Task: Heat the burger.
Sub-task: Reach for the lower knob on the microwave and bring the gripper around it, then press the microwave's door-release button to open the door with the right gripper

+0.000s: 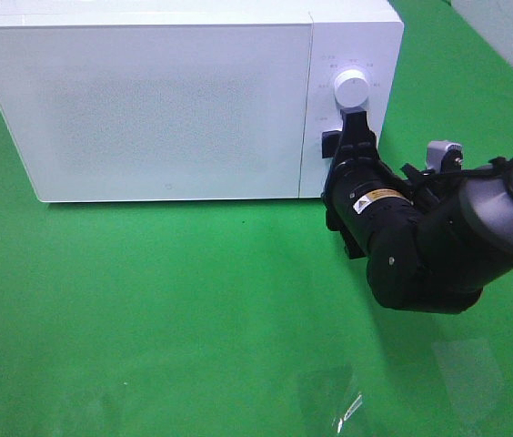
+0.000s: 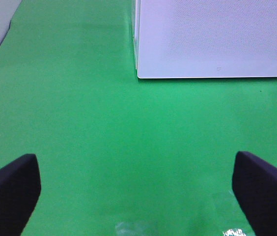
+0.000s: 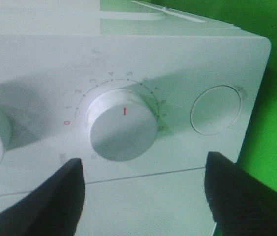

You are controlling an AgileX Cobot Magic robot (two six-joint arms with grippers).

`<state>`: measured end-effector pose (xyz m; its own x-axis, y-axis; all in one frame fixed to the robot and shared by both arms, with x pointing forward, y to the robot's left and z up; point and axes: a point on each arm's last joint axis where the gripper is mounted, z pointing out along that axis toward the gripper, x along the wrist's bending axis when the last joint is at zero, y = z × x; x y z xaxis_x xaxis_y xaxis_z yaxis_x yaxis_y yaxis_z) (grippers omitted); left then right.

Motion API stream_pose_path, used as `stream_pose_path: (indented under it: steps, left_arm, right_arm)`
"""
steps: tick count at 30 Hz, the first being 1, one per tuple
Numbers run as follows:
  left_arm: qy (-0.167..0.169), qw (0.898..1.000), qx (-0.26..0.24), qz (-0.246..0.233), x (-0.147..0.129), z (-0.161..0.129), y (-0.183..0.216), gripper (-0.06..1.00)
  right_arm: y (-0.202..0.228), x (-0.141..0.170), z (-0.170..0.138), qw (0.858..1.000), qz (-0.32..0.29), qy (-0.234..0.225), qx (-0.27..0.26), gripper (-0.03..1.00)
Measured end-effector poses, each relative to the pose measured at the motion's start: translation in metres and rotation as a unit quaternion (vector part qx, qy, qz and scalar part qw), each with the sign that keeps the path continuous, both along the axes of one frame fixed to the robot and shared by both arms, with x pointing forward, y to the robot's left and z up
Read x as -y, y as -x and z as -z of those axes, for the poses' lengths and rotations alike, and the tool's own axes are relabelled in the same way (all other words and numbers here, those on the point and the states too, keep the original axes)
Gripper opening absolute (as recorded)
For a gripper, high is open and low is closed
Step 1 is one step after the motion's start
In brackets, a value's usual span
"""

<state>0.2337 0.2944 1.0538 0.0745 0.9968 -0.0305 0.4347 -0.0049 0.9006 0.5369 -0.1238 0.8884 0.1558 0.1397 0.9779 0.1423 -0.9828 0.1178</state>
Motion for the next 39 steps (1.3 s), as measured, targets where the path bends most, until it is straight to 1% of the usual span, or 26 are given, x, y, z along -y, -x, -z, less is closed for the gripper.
stream_pose_path:
  steps: [4,7,12,13,17,18,19,20,21,22,23,24,25,27,28,29,30,31,32,33,34,35,36,37,38,39]
  left_arm:
    - [0.000,1.000,0.000,0.000,0.000,0.000,0.000,0.98]
    - [0.000,1.000,0.000,0.000,0.000,0.000,0.000,0.98]
    - [0.000,1.000,0.000,0.000,0.000,0.000,0.000,0.98]
    - [0.000,1.000,0.000,0.000,0.000,0.000,0.000,0.98]
    - [0.000,1.000,0.000,0.000,0.000,0.000,0.000,0.98]
    - [0.000,1.000,0.000,0.000,0.000,0.000,0.000,0.98]
    - [0.000,1.000,0.000,0.000,0.000,0.000,0.000,0.98]
    - [0.000,1.000,0.000,0.000,0.000,0.000,0.000,0.98]
    - [0.000,1.000,0.000,0.000,0.000,0.000,0.000,0.98]
    - [0.000,1.000,0.000,0.000,0.000,0.000,0.000,0.98]
    - [0.000,1.000,0.000,0.000,0.000,0.000,0.000,0.98]
    - [0.000,1.000,0.000,0.000,0.000,0.000,0.000,0.98]
    - [0.000,1.000,0.000,0.000,0.000,0.000,0.000,0.98]
    - [0.000,1.000,0.000,0.000,0.000,0.000,0.000,0.98]
    - [0.000,1.000,0.000,0.000,0.000,0.000,0.000,0.98]
    - [0.000,1.000,0.000,0.000,0.000,0.000,0.000,0.98]
    - [0.000,1.000,0.000,0.000,0.000,0.000,0.000,0.98]
    - [0.000,1.000,0.000,0.000,0.000,0.000,0.000,0.98]
    - [0.000,1.000,0.000,0.000,0.000,0.000,0.000,0.98]
    - [0.000,1.000,0.000,0.000,0.000,0.000,0.000,0.98]
    - [0.000,1.000,0.000,0.000,0.000,0.000,0.000,0.98]
    - [0.000,1.000,0.000,0.000,0.000,0.000,0.000,0.98]
    - [0.000,1.000,0.000,0.000,0.000,0.000,0.000,0.98]
    - [0.000,1.000,0.000,0.000,0.000,0.000,0.000,0.98]
    - [0.000,1.000,0.000,0.000,0.000,0.000,0.000,0.98]
    - [0.000,1.000,0.000,0.000,0.000,0.000,0.000,0.98]
  right_arm:
    - [0.011,0.003,-0.009,0.999,-0.018,0.028,-0.010,0.66]
    - [0.022,0.007,-0.019,0.996,-0.046,0.078,-0.021,0.66]
    - [0.029,0.008,-0.031,0.990,-0.072,0.120,-0.028,0.66]
    - [0.032,0.010,-0.041,0.978,-0.103,0.178,-0.040,0.66]
    - [0.033,0.015,-0.051,0.964,-0.133,0.226,-0.041,0.66]
    - [0.033,0.020,-0.057,0.952,-0.155,0.262,-0.041,0.66]
    - [0.033,0.020,-0.057,0.952,-0.155,0.262,-0.041,0.66]
    - [0.034,0.024,-0.062,0.938,-0.174,0.296,-0.039,0.67]
    - [0.034,0.024,-0.062,0.938,-0.174,0.296,-0.039,0.67]
    - [0.034,0.028,-0.067,0.925,-0.191,0.327,-0.038,0.68]
    - [0.034,0.028,-0.067,0.925,-0.191,0.327,-0.038,0.68]
    - [0.035,0.033,-0.071,0.910,-0.207,0.357,-0.037,0.71]
    - [0.035,0.033,-0.071,0.910,-0.207,0.357,-0.037,0.71]
    - [0.035,0.039,-0.076,0.883,-0.238,0.403,-0.046,0.75]
    - [0.035,0.039,-0.076,0.883,-0.238,0.403,-0.046,0.75]
    - [0.034,0.043,-0.079,0.865,-0.260,0.426,-0.057,0.78]
    - [0.034,0.043,-0.079,0.865,-0.260,0.426,-0.057,0.78]
    - [0.032,0.047,-0.084,0.849,-0.276,0.447,-0.061,0.78]
    - [0.032,0.047,-0.084,0.849,-0.276,0.447,-0.061,0.78]
    - [0.031,0.051,-0.089,0.832,-0.292,0.466,-0.068,0.79]
    - [0.031,0.051,-0.089,0.832,-0.292,0.466,-0.068,0.79]
    - [0.028,0.057,-0.099,0.809,-0.312,0.493,-0.073,0.79]
    - [0.028,0.057,-0.099,0.809,-0.312,0.493,-0.073,0.79]
    - [0.028,0.060,-0.105,0.788,-0.330,0.512,-0.085,0.79]
    - [0.028,0.060,-0.105,0.788,-0.330,0.512,-0.085,0.79]
    - [0.028,0.063,-0.114,0.760,-0.351,0.539,-0.093,0.79]
